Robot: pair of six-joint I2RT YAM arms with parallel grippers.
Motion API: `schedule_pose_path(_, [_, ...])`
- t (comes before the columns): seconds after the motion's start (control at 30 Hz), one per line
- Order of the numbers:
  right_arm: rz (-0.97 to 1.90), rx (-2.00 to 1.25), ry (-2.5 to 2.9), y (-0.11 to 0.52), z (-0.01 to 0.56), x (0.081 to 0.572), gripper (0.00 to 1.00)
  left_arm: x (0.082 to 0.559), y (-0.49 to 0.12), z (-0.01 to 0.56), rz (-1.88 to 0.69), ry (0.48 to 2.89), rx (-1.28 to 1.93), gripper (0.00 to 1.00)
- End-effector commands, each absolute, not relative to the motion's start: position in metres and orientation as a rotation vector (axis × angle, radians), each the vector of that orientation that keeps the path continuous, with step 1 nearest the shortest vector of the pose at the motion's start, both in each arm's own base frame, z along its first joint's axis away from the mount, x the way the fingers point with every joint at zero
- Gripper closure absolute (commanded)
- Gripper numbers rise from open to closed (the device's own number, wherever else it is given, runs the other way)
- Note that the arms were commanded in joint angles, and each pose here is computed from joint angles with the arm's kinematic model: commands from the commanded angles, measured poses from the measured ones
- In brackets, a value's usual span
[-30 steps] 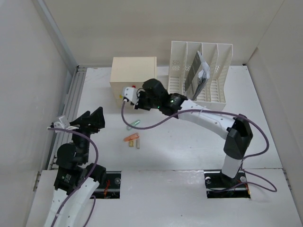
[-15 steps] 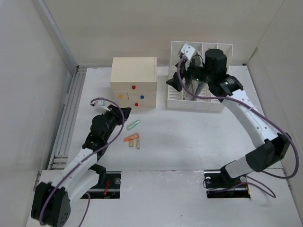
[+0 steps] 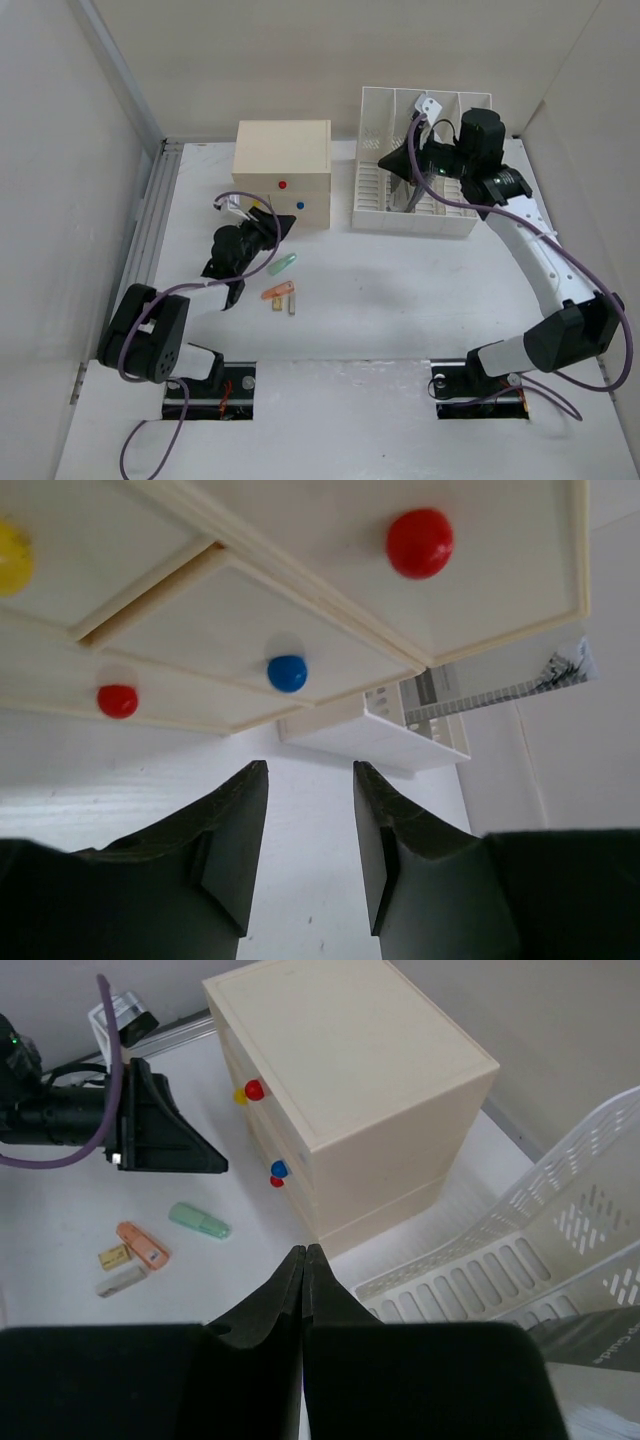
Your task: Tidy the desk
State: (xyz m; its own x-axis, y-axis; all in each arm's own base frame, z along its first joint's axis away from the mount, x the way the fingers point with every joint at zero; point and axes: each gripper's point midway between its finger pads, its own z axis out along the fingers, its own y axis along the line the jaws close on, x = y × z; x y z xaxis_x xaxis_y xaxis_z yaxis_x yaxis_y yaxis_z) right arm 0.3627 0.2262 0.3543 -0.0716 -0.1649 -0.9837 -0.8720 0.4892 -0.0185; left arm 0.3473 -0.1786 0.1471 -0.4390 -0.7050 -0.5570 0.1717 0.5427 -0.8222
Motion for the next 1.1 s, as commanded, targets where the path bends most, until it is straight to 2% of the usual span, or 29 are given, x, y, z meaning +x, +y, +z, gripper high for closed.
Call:
schedule_pose_path(0.0, [0.781,-0.956,1.436,0.231,0.384,0.349,0.98,0.367,-0.193,0.214,-1.139,1.536,-0.361,0.63])
schedule_pose_path(0.27, [0.780,-0.951,1.420,0.229,0.389,0.341,0.97,0.391,-0.204,0.202,-1.098,1.564,-0.395,0.62])
schedule_pose_path(1.07, [0.776,-0.934,1.406,0.226,0.395,0.335,0.97,0.409,-0.210,0.165,-0.967,1.701,-0.490,0.60])
